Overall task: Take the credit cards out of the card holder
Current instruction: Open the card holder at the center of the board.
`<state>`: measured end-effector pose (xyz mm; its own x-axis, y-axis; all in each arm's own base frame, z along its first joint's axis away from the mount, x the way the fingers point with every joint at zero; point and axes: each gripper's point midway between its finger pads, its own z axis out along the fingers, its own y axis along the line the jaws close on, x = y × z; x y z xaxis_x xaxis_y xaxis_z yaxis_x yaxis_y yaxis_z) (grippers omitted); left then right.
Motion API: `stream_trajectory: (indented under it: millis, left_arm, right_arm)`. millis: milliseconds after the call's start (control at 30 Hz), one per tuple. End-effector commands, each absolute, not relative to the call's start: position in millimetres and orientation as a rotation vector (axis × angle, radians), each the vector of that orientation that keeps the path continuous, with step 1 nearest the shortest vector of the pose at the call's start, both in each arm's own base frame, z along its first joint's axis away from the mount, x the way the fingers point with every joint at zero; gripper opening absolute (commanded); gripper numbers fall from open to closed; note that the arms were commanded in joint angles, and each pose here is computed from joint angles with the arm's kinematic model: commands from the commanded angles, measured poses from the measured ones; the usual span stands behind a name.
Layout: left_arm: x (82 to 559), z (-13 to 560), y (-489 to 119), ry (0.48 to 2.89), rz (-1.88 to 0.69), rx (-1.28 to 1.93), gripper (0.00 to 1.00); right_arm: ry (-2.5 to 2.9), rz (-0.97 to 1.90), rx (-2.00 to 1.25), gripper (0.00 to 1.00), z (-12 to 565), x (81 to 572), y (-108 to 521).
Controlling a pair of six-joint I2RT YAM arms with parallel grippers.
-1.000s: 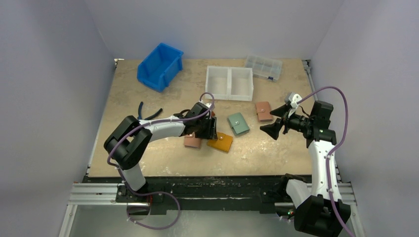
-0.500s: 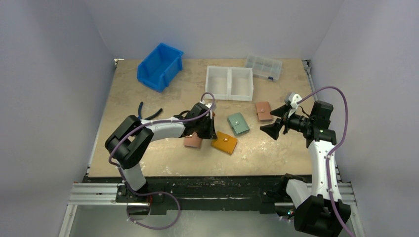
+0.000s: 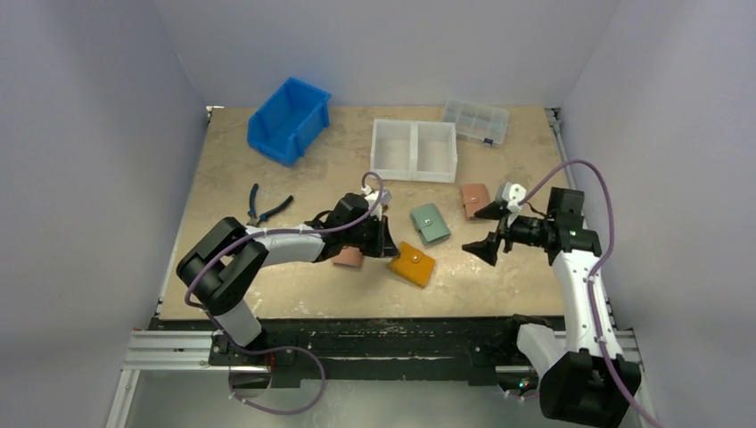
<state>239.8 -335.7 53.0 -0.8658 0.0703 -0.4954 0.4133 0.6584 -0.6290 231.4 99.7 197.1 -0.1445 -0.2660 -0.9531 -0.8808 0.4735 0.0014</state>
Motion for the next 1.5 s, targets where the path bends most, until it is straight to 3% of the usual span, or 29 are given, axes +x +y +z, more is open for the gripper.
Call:
stream_trajectory:
  millis: [0, 200, 467, 767, 1467]
  left_arm:
    - [235.8, 94.5, -360.8, 2.309, -1.337, 0.297, 0.00]
    - [218.7, 89.2, -375.5, 2.385, -1.462, 0.102, 0.00]
    - [218.4, 83.0, -380.4, 2.494, -1.346, 0.003, 0.00]
    - [218.0, 76.4, -376.8, 2.515, -1.320, -0.057, 0.00]
    - [211.1, 70.8, -383.0, 2.507, -1.381, -0.037, 0.00]
  right_arm:
    - [1.597, 0.713, -1.265, 0.96, 181.9, 221.3, 125.0]
    - [1.605, 0.618, -1.428, 0.92, 148.3, 229.4, 154.9]
    - [1.582, 0.523, -1.633, 0.69, 107.1, 221.9, 181.4]
    - [1.557, 0.522, -1.771, 0.52, 82.1, 204.3, 187.5]
    - [1.640, 0.342, -1.870, 0.44, 40.6, 211.8, 194.0]
